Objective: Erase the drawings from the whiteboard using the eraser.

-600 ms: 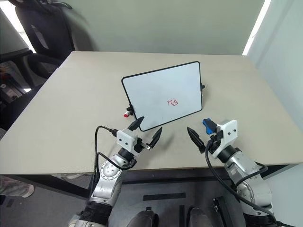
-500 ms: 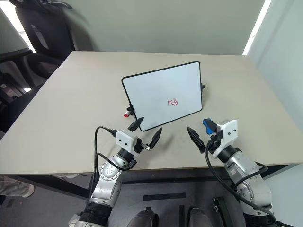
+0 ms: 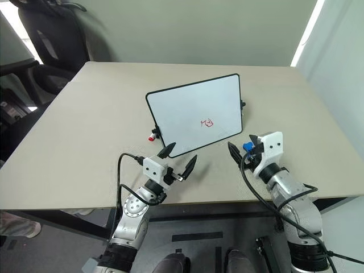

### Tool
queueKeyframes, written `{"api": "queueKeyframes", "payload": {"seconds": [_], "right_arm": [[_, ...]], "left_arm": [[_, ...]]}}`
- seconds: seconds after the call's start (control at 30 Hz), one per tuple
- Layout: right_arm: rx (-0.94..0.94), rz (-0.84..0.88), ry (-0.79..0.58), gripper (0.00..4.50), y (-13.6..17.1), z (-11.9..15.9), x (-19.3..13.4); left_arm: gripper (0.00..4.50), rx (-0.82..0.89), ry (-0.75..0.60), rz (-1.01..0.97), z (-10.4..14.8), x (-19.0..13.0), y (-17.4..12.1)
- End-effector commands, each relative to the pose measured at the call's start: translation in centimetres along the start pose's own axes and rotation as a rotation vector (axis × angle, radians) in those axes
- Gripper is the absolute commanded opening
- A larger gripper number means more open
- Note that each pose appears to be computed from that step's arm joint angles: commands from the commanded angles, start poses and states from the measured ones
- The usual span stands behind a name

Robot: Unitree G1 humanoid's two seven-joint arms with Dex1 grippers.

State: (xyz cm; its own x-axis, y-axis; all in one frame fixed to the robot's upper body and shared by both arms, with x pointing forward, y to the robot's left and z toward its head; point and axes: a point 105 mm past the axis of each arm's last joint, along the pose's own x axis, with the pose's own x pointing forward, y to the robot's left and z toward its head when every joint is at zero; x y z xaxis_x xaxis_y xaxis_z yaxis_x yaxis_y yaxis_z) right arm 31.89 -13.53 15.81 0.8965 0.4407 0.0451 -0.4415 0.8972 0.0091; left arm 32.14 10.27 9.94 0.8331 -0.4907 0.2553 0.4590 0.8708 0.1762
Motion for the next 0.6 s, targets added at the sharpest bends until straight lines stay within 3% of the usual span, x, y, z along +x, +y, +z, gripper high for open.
{"api": "queueKeyframes", "payload": {"seconds": [0.03,0.23,0.6], "right_arm": [[0.027,-0.067,0.153,4.23,-1.4,-0.7,1.2],[0.022,-0.137,0.376,4.23,-3.5,-2.4,3.0],[0.018,-0.197,0.516,4.23,-5.9,-4.5,4.6]], "left_arm": [[4.50,0.012,-0.024,0.005,0.6,0.0,-0.2],[4.50,0.006,-0.035,0.011,1.1,-0.6,-0.6],[4.50,-0.022,-0.041,0.023,1.4,-1.3,-1.4]]}}
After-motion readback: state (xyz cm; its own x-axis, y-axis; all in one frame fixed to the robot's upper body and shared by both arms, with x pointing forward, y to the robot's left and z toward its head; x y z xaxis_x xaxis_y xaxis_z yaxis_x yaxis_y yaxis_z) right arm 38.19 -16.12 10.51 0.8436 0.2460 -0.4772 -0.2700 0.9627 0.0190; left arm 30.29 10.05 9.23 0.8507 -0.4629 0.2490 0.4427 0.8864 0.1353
